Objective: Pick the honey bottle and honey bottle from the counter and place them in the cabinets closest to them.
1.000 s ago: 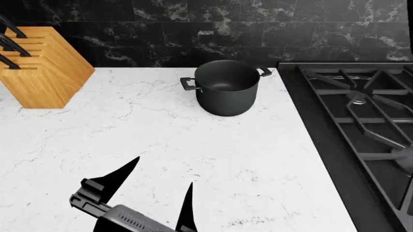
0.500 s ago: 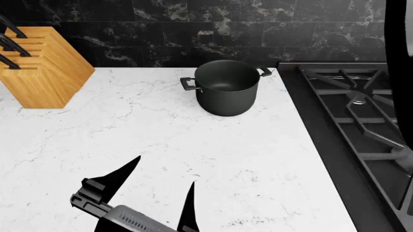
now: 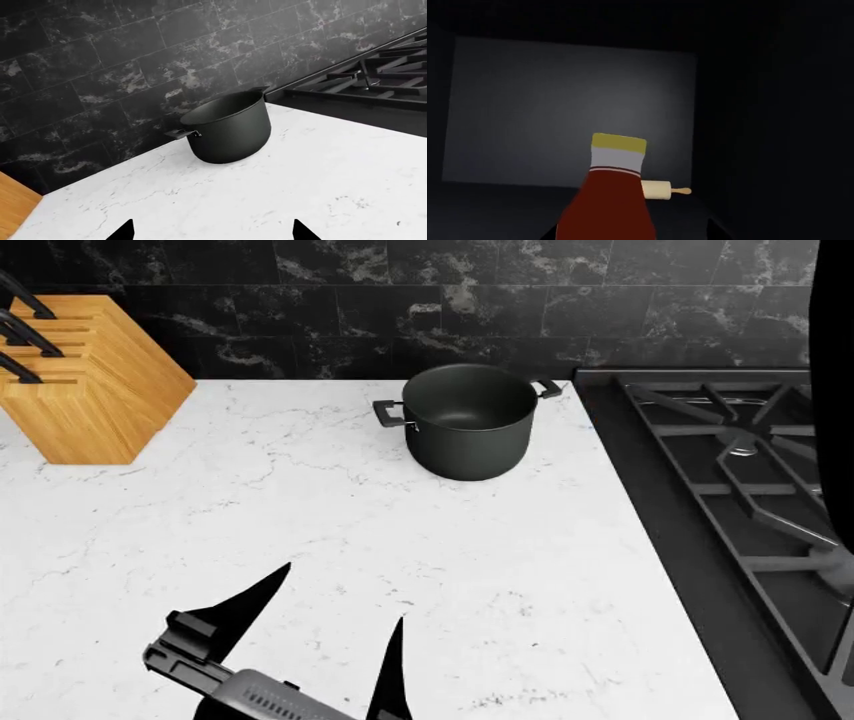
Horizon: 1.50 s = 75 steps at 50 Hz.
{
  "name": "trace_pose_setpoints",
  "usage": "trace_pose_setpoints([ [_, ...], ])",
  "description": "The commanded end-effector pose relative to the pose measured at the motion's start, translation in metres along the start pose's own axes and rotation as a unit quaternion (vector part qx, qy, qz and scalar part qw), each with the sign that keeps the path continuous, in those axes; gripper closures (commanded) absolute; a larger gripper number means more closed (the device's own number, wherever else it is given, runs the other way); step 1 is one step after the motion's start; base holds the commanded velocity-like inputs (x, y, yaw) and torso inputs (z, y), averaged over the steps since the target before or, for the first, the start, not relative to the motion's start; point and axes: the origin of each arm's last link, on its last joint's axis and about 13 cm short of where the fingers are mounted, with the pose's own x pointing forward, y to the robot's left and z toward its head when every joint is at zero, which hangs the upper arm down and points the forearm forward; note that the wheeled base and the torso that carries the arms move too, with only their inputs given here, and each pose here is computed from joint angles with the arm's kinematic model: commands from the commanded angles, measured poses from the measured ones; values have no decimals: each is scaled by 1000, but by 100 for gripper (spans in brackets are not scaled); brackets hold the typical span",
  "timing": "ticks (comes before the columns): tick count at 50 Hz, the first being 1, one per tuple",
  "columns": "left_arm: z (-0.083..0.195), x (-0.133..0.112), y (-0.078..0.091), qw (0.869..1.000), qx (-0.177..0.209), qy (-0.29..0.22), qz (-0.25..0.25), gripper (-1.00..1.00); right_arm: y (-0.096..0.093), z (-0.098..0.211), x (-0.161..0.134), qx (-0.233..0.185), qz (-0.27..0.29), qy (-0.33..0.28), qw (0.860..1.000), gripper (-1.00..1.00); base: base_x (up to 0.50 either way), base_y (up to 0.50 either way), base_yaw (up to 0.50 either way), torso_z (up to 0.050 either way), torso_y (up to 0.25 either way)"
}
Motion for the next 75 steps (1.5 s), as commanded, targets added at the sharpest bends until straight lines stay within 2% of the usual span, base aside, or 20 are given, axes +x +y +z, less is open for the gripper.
trace_pose_setpoints([
  [1,0,-1,0,1000,0,-1,1,-100,12,-52,0,38,44,131,990,-100,0,0,0,0,0],
  [24,5,-5,-1,1000,4,-7,1,-100,16,-36,-21,35,60,114,991,-100,-1,0,-1,0,0],
  [75,8,-11,-4,1000,11,-20,2,-100,12,-5,-57,13,37,61,997,-100,0,0,0,0,0],
])
